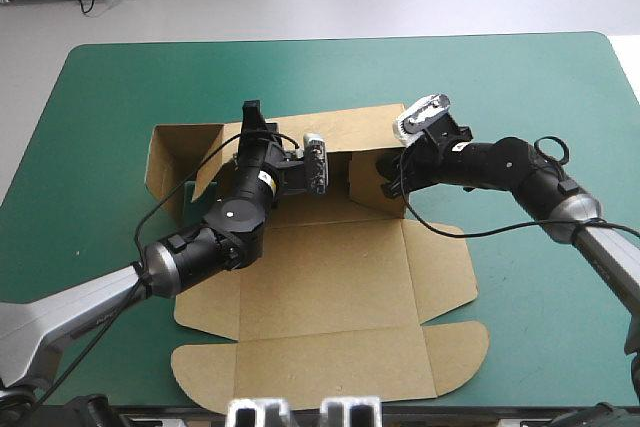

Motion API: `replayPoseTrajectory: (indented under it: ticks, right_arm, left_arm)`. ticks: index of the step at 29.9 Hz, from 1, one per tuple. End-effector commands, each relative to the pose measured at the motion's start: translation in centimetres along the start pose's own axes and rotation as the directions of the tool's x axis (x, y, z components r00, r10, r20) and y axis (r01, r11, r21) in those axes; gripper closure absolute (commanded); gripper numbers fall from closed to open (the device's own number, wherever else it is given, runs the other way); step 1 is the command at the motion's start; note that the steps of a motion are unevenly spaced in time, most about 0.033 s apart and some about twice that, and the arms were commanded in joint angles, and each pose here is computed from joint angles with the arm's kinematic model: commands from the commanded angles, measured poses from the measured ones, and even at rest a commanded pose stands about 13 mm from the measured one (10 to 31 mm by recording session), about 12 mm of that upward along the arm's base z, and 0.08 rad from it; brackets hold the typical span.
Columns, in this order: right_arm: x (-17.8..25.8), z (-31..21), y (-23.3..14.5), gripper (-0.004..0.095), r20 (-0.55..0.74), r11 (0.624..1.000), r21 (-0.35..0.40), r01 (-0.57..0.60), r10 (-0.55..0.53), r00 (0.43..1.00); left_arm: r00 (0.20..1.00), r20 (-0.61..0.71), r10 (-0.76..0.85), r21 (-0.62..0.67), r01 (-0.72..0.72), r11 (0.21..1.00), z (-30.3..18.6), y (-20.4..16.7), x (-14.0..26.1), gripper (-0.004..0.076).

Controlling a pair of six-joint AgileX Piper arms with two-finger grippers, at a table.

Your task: Fold the box

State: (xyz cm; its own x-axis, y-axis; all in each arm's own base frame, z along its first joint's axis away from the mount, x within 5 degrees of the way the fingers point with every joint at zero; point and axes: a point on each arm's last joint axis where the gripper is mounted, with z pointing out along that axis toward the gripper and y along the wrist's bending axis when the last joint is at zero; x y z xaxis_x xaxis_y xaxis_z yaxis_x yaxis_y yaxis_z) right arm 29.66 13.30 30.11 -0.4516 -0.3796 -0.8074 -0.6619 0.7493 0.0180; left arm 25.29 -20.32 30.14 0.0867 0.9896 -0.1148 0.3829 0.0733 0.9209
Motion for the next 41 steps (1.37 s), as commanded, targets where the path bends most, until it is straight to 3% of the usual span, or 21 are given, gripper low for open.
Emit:
replayPoseTrajectory:
  ticks: [1, 4, 8, 10, 24, 26, 28, 30, 33, 36, 41]
  right_arm:
    - [-0.6, -0.8, 0.7, 0.0432, 0.013, 0.999, -0.042, -0.022, 0.022, 1.000]
    - [-0.4, -0.6, 0.8, 0.0612, 0.001, 0.998, -0.051, -0.024, 0.024, 1.000]
    - [-0.4, -0.6, 0.7, 0.0853, 0.004, 0.999, -0.047, -0.017, 0.017, 1.000]
    - [-0.6, -0.6, 0.6, 0.0933, 0.019, 0.999, -0.032, -0.024, 0.025, 1.000]
    - [-3.7, -1.5, -1.6, 0.0932, 0.123, 0.986, 0.164, -0.044, 0.024, 0.992]
    - [-4.1, -1.4, -2.3, 0.0932, 0.100, 0.983, 0.172, -0.059, 0.042, 0.994]
    - [-4.4, -1.5, -3.4, 0.0932, 0.086, 0.979, 0.188, -0.080, 0.065, 0.994]
    - [-4.5, -1.7, -4.5, 0.0932, 0.068, 0.976, 0.195, -0.097, 0.085, 0.994]
    - [-4.3, -2.3, -5.4, 0.0932, 0.032, 0.975, 0.195, -0.108, 0.104, 0.994]
    - [-4.1, -2.9, -5.7, 0.0932, -0.019, 0.980, 0.179, -0.090, 0.094, 0.995]
    - [-3.5, -3.5, -5.1, 0.0932, -0.151, 0.995, 0.090, -0.052, 0.065, 0.986]
  left_arm:
    - [0.987, 0.153, -0.043, -0.003, 0.044, 0.999, -1.3, 1.0, -1.9, 0.0641]
    - [0.987, 0.144, -0.065, 0.006, 0.065, 0.998, -1.4, 1.0, -1.7, 0.0461]
    - [0.984, 0.128, -0.121, 0.020, 0.119, 0.993, -1.6, 1.2, -1.5, 0.0127]
    - [0.981, 0.125, -0.146, 0.016, 0.146, 0.989, -1.7, 1.3, -1.4, 0.0008]
    - [0.938, 0.317, -0.138, -0.012, 0.149, 0.989, -7.5, 2.3, -4.0, -0.0004]
    - [0.922, 0.363, -0.136, -0.012, 0.151, 0.988, -8.9, 2.4, -4.5, 0.0023]
    - [0.904, 0.403, -0.142, -0.009, 0.159, 0.987, -10.2, 2.4, -4.9, 0.0099]
    - [0.899, 0.411, -0.150, -0.010, 0.169, 0.986, -11.1, 2.5, -4.9, 0.0270]
    - [0.911, 0.360, -0.202, -0.008, 0.220, 0.976, -11.5, 3.1, -4.1, 0.0715]
    - [0.906, 0.305, -0.292, -0.009, 0.309, 0.951, -11.4, 4.1, -3.2, 0.0711]
    - [0.836, 0.216, -0.504, -0.011, 0.518, 0.855, -10.2, 6.8, -0.5, 0.0711]
